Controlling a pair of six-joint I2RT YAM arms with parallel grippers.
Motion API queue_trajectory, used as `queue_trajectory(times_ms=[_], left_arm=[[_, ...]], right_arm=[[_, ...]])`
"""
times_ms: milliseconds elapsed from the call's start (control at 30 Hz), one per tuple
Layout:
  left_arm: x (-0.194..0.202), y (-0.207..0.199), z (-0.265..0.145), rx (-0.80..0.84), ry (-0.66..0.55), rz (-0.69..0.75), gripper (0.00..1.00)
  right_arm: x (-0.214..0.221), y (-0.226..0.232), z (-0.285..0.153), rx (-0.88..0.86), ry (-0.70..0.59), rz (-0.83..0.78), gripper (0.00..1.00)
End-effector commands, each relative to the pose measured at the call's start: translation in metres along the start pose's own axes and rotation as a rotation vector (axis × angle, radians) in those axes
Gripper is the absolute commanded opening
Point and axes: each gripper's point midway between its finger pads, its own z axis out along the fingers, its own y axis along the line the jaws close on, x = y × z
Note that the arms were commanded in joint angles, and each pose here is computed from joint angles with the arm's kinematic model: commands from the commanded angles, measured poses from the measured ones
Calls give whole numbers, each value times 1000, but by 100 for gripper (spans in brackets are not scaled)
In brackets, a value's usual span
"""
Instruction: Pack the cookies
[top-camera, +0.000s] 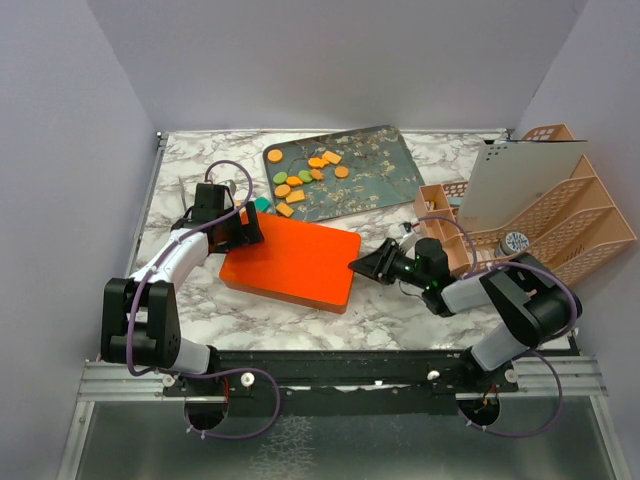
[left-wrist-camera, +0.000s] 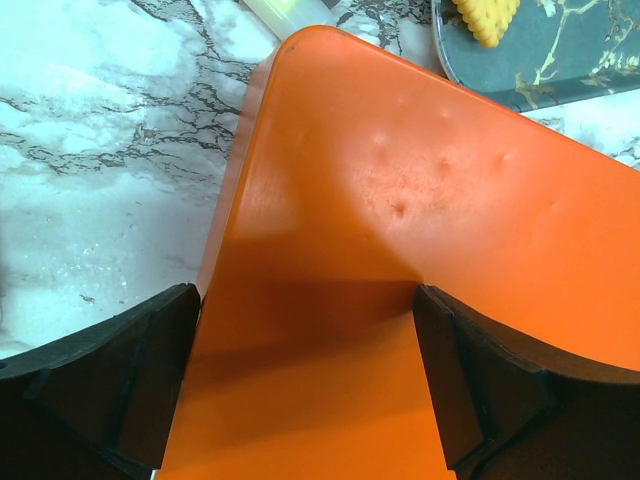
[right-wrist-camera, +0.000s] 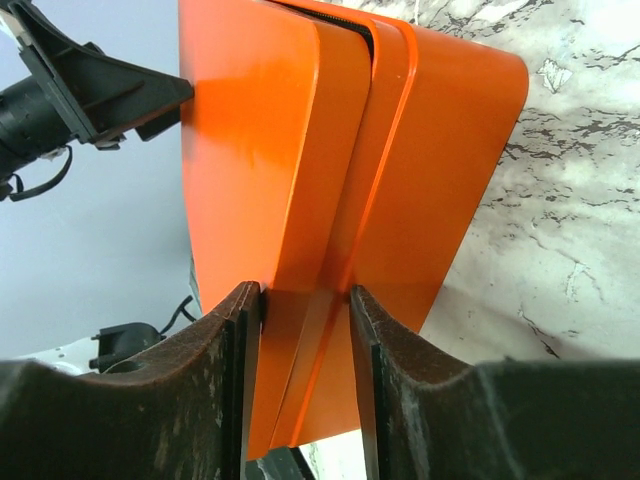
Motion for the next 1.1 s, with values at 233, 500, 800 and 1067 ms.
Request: queue_trajectory(times_ms=[233, 500, 800, 1067], left_arm=[[-9, -24, -7, 66, -4, -23, 90], [-11, -29, -8, 84, -5, -37, 90], [6, -27, -9, 89, 20, -35, 90], [17, -21, -15, 71, 14, -22, 90]], right_arm=[[-6, 6, -13, 157, 71, -92, 62], [7, 16, -28, 169, 93, -89, 69], [28, 0, -38, 210, 142, -69, 66], [44, 5, -39, 192, 188, -93, 52]])
